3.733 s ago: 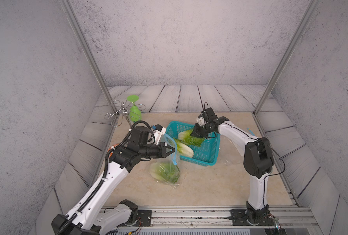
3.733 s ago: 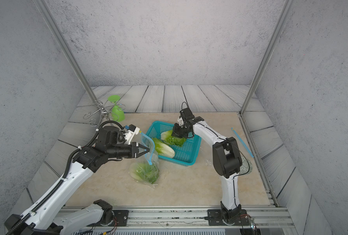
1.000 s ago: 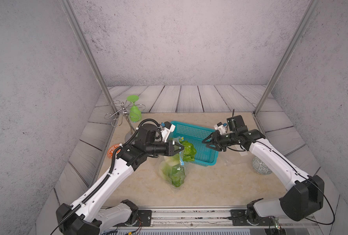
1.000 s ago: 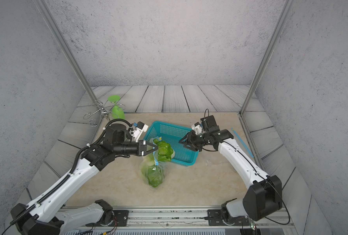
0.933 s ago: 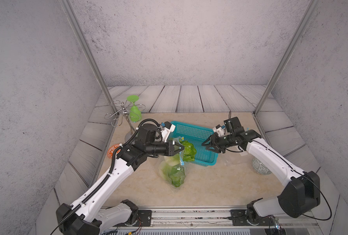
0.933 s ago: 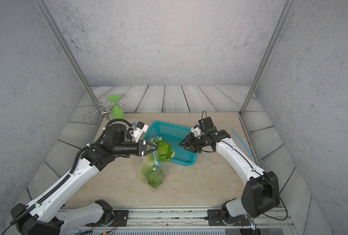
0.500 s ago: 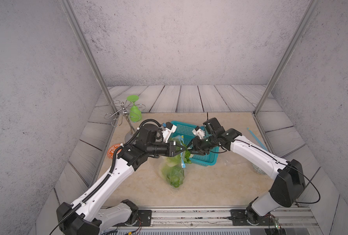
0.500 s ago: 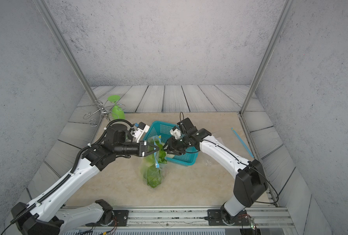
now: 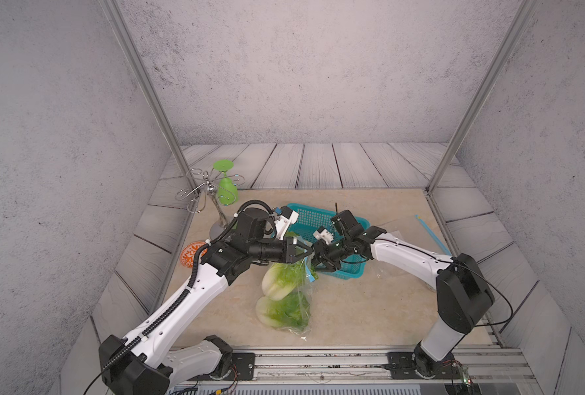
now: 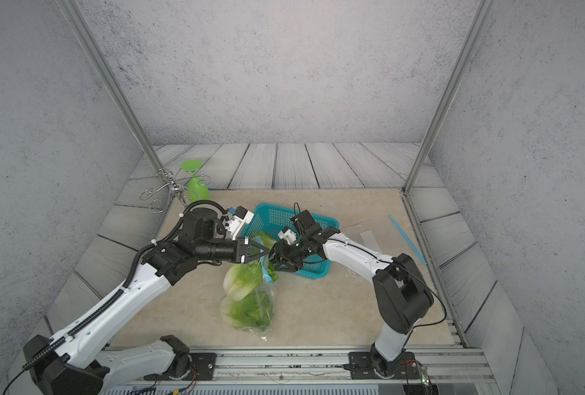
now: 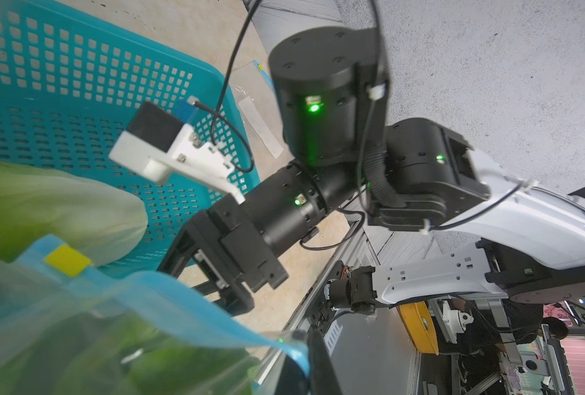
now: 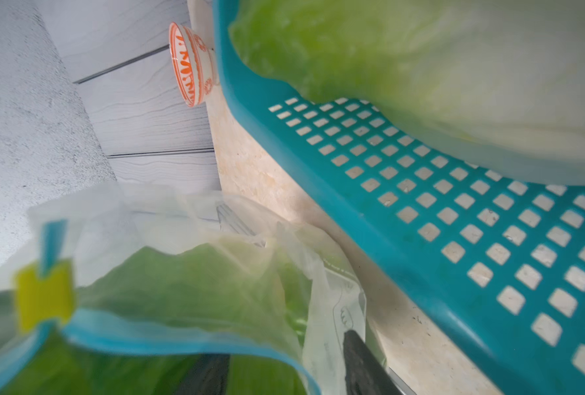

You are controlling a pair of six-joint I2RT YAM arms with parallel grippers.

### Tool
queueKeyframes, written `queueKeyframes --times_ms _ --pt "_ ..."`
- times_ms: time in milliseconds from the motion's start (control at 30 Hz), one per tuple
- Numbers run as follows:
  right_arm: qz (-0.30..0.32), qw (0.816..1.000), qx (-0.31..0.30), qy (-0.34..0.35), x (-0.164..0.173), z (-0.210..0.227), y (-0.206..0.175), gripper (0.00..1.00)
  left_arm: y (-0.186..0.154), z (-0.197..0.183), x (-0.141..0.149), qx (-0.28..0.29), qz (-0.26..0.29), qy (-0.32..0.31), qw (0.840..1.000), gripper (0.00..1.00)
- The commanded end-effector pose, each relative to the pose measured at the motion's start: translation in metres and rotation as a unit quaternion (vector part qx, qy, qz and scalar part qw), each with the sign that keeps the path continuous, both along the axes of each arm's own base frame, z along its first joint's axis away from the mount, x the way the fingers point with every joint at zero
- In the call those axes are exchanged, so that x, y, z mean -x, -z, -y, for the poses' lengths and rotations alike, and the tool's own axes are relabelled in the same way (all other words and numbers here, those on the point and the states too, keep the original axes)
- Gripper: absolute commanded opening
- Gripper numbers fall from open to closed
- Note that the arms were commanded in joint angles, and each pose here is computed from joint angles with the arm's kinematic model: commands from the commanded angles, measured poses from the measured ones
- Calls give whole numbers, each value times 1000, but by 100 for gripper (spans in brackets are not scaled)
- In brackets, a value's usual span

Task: Put the chinese cabbages into a zipper bag and zip it
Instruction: Adjust the zipper food storage bag at the center of the board.

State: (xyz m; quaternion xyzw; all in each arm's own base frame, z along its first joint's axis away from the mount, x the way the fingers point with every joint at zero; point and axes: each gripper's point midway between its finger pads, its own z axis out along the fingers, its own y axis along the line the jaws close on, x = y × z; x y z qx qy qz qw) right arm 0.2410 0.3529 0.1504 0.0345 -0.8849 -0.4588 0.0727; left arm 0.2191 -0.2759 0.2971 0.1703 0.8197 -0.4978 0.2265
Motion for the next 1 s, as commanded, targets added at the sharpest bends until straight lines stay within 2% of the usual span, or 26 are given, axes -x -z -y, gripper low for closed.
queueKeyframes --times_ms 0,67,200,267,333,433,500,567,700,800,967 --pt "-31 999 -16 -24 14 -9 10 55 -19 3 0 23 26 6 999 0" --pt "-20 999 -34 -28 13 -14 -5 54 -18 2 1 22 26 4 999 0" --pt "5 998 -50 -27 11 -16 -33 41 -26 2 1 27 31 4 999 0" --pt "23 999 -20 -27 13 -5 -37 30 -34 0 3 32 38 1 999 0" --pt "51 997 40 -37 15 13 -34 21 -41 -3 5 31 43 -2 999 0" --pt "103 988 103 -57 16 37 -46 12 -24 -10 5 0 32 -15 999 0" --pt "131 982 119 -64 15 45 -60 11 -10 -12 7 -14 17 -18 1000 0" --pt "145 978 130 -71 15 50 -70 8 -10 -13 10 -3 12 -23 1000 0" --pt "174 975 116 -70 11 49 -100 7 -29 -17 15 19 25 -28 999 0" --pt "193 975 80 -68 10 43 -129 6 -50 -20 19 30 42 -30 998 0" --pt "213 972 87 -52 -6 48 -140 7 -58 -16 18 51 37 -26 998 0"
